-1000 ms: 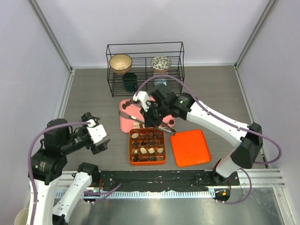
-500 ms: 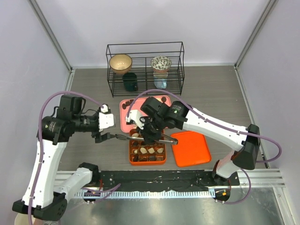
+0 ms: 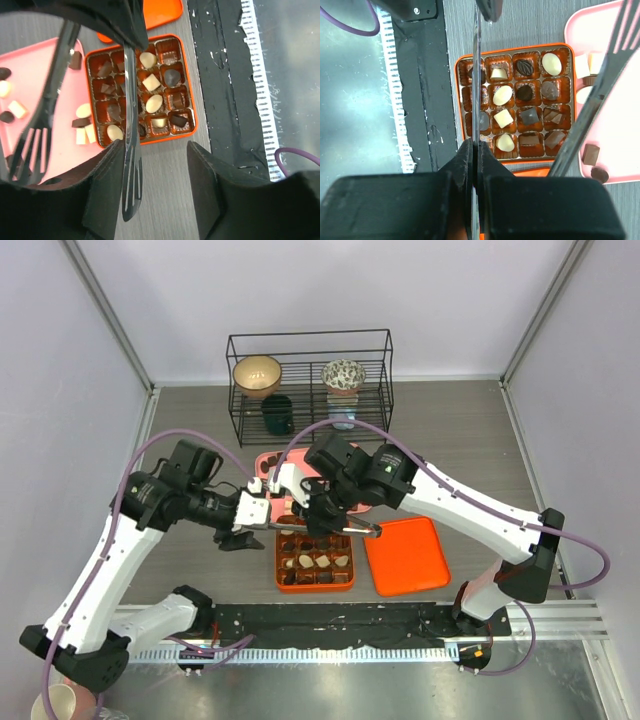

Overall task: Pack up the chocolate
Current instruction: Pick up the clamp from the plate.

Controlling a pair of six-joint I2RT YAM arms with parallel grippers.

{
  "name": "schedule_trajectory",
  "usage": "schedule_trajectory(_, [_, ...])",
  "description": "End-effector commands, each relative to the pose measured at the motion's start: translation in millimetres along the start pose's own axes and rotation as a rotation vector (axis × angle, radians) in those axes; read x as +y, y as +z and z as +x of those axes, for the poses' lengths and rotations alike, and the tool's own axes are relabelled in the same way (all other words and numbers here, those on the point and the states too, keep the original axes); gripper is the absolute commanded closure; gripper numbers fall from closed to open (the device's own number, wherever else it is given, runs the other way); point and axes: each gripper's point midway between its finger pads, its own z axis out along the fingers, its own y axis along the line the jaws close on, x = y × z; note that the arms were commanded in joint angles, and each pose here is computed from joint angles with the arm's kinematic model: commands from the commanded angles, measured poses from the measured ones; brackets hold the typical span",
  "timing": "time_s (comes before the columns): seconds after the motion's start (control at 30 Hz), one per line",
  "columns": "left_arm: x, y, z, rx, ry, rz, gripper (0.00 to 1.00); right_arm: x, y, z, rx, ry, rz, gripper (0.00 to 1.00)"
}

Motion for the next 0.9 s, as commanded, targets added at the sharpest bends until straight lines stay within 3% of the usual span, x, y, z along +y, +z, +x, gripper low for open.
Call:
schedule_trajectory(0.0, [-57.0,-5.9,20.4,0.086,-0.238,0.167,0.47,2.7,-13.5,-14.1,-0.039,-0.034,0.006,0.99])
schedule_trajectory(0.23, [-48.5,-1.5,23.3,0.090,-0.237,0.146,0.64,4.3,-13.1,-12.4,-0.035,-0.038,0.005,0.99])
schedule_trajectory(0.37, [-46.0,2.5,22.0,0.079,-0.259,0.148,0.87,4.7,-13.1,-15.2,-0.042,-0.037,0.007,0.99])
schedule_trajectory(0.5, [-44.6,4.8,21.4,0.068,-0.275,0.141,0.99,1.9,-18.1,-24.2,-0.085,-0.038,0.034,0.96])
schedule_trajectory(0.67, [-31.0,9.3,11.7,0.015,-0.327,0.074,1.00,-5.0,-48.2,-45.2,-0.234,-0.041,0.145,0.88])
schedule_trajectory(0.73, [-21.6,12.6,4.0,-0.022,-0.376,0.044,1.00,-22.6,-65.0,-55.2,-0.302,-0.019,0.275,0.84])
schedule_trajectory(0.87, [-6.2,15.2,-18.6,-0.109,-0.454,0.036,1.00,-27.9,-117.8,-72.3,-0.481,0.025,0.411,0.66])
